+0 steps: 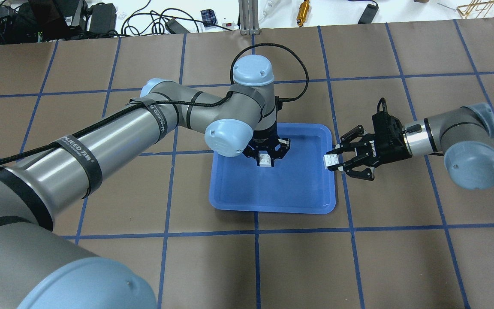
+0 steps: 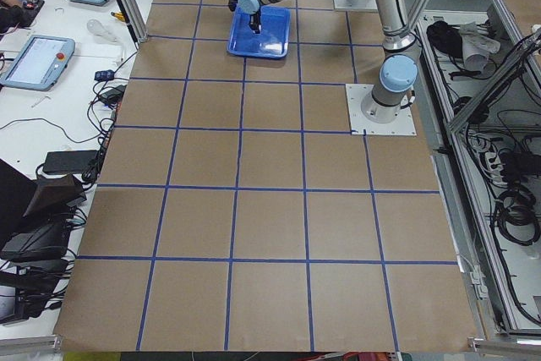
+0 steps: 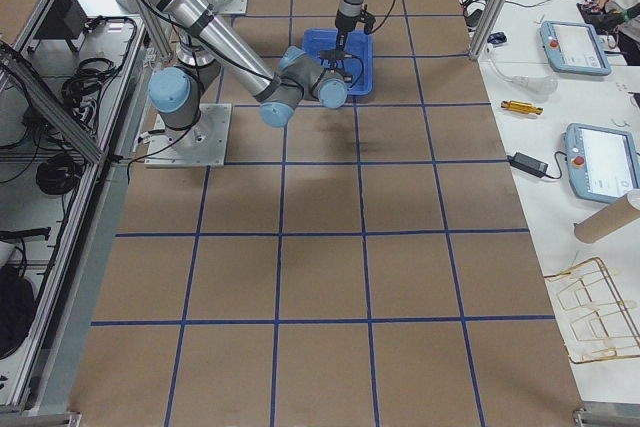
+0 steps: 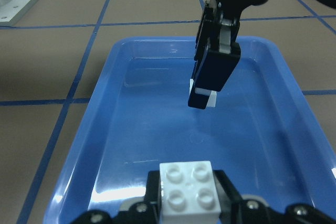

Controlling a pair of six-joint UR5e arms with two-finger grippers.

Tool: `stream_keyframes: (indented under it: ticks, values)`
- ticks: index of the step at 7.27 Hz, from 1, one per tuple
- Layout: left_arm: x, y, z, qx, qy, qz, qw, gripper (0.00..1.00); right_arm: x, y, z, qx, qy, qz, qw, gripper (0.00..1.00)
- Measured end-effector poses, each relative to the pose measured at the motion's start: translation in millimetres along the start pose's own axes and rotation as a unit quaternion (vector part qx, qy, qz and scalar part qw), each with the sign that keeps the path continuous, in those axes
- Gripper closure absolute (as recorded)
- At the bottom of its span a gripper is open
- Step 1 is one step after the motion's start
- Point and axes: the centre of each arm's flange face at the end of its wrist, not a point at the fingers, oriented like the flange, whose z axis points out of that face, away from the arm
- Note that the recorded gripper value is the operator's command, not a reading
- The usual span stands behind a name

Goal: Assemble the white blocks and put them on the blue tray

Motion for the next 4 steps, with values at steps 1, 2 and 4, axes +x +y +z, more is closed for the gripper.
stream_keyframes:
  ticks: [1,2,4]
  values:
    - [0,1,7,-0.004,0.000,0.000,1.0000,0.80,-1,-4,15,0.002,0.007,-0.001,1.0000,1.00]
    - [-1,2,11,-0.008,-0.001,-0.001,1.0000,0.45,1,-4,28,0.002,0.008,-0.005,1.0000,1.00]
    - [-1,2,14,-0.009,-0.001,-0.004,1.0000,0.00,8,4,45,-0.004,0.016,-0.009,0.9998,1.00]
